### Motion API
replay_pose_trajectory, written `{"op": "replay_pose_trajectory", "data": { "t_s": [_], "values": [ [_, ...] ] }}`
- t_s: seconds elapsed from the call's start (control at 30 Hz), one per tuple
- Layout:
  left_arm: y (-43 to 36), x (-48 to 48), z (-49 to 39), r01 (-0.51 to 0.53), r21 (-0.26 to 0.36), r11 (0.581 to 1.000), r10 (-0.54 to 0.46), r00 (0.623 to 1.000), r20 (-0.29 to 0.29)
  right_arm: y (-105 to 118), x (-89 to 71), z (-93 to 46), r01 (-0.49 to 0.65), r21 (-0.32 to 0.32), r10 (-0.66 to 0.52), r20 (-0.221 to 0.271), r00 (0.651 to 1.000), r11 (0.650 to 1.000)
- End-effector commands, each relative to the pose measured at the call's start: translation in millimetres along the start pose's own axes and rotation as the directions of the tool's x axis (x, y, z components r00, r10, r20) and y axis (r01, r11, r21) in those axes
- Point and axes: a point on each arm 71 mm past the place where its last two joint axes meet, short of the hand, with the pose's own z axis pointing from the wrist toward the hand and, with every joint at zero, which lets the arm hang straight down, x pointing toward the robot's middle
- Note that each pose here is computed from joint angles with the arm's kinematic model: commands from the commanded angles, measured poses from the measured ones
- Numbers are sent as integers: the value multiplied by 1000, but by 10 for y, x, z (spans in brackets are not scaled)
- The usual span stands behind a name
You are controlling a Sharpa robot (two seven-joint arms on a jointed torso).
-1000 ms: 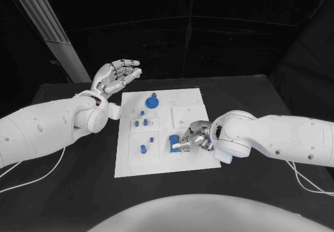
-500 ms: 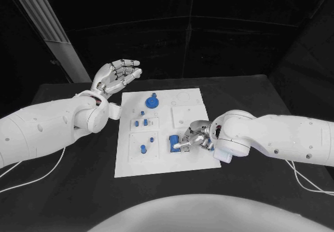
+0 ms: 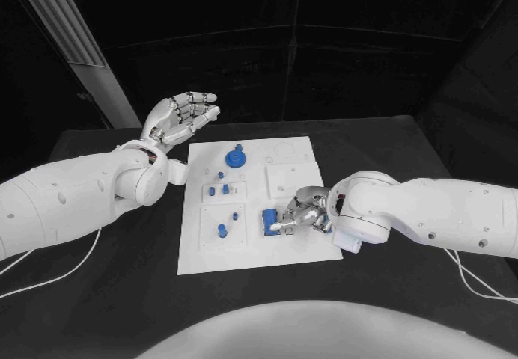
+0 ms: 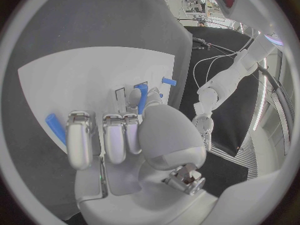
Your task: Assemble the parts on the task board
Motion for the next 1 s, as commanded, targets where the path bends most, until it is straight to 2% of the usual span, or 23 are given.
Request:
{"op": "replay_pose_trajectory", "data": {
  "t_s": [0.03, 0.2, 0.3, 0.4, 0.47, 0.57, 0.77, 1.0],
  "values": [
    [-133, -3, -7, 9, 178, 984, -8, 1000, -7, -16, -57, -91, -49, -61, 53, 75, 996, 997],
    [-128, -11, -1, 6, 177, 984, -5, 1000, -4, -128, -142, -275, -82, -124, 101, 152, 983, 989],
    [-126, -12, 2, 5, 177, 984, -4, 1000, -3, -214, -195, -382, -46, -142, 73, 196, 978, 989],
    [-125, -13, 2, 4, 176, 984, -4, 1000, -3, -292, -238, -461, 21, -132, 11, 241, 970, 991],
    [-125, -15, 2, 4, 176, 984, -4, 1000, -2, -365, -279, -527, 85, -106, -51, 287, 957, 991],
    [-125, -15, 2, 4, 176, 984, -3, 1000, -2, -467, -327, -588, 148, -47, -125, 327, 937, 988],
    [-127, -10, -1, 5, 176, 984, -5, 1000, -3, -625, -383, -619, 200, 72, -213, 337, 917, 977],
    [-127, -16, -6, 5, 176, 984, -4, 1000, -2, -657, -377, -589, 254, 133, -284, 341, 896, 958]
  ]
}}
